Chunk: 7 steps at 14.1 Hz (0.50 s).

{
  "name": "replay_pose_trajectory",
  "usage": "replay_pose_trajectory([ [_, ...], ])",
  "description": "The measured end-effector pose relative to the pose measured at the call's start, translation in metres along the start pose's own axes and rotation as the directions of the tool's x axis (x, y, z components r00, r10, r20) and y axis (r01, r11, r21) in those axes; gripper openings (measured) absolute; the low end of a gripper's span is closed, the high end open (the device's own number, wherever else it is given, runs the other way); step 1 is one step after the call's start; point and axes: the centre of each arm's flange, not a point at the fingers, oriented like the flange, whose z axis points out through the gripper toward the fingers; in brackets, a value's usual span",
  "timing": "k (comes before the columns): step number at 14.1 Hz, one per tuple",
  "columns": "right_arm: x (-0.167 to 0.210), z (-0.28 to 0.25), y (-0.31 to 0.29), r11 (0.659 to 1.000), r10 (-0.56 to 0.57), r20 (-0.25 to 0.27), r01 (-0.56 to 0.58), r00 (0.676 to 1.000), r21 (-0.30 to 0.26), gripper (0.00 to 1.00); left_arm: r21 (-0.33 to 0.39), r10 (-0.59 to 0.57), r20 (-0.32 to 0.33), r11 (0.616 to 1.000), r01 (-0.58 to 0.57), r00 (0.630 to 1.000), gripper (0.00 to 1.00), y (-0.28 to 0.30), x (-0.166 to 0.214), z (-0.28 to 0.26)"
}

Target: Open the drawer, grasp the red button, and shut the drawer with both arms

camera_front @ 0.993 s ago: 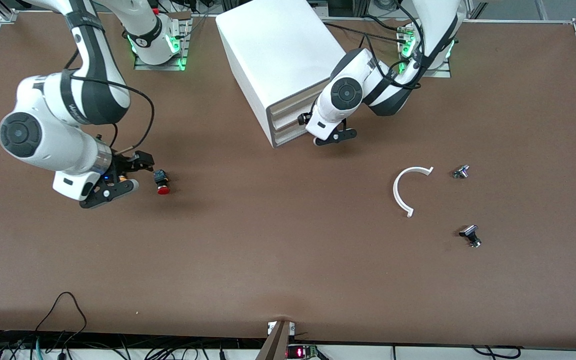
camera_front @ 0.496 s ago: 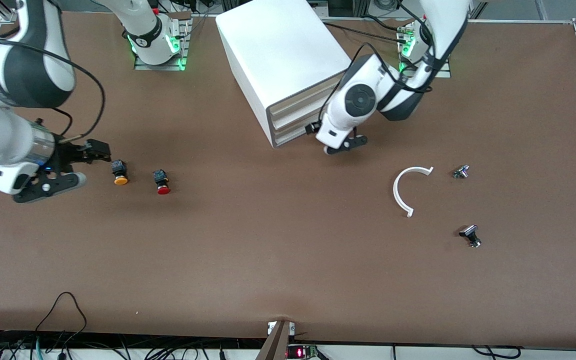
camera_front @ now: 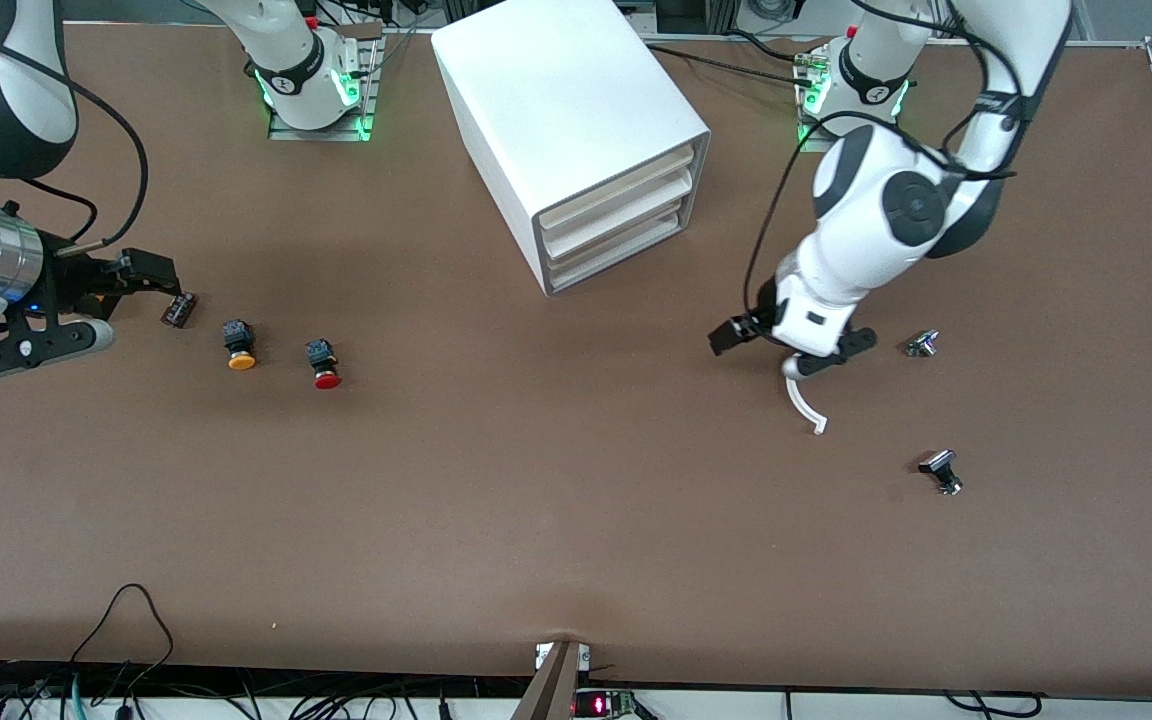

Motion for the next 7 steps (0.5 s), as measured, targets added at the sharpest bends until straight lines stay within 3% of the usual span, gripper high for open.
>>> replay_pose_trajectory([
  [3,-0.005,-0.027,0.002,0.999,0.034,-0.046,-0.035,0.998,-0.013,1.00,0.000,0.082,-0.067,0.997,-0.082,0.994,1.00,-0.031,0.031,-0.047],
  [7,-0.005,-0.025,0.011,0.981,0.196,-0.044,-0.196,0.980,-0.005,1.00,0.067,0.270,-0.019,0.961,-0.269,0.963,1.00,-0.102,0.072,-0.147],
])
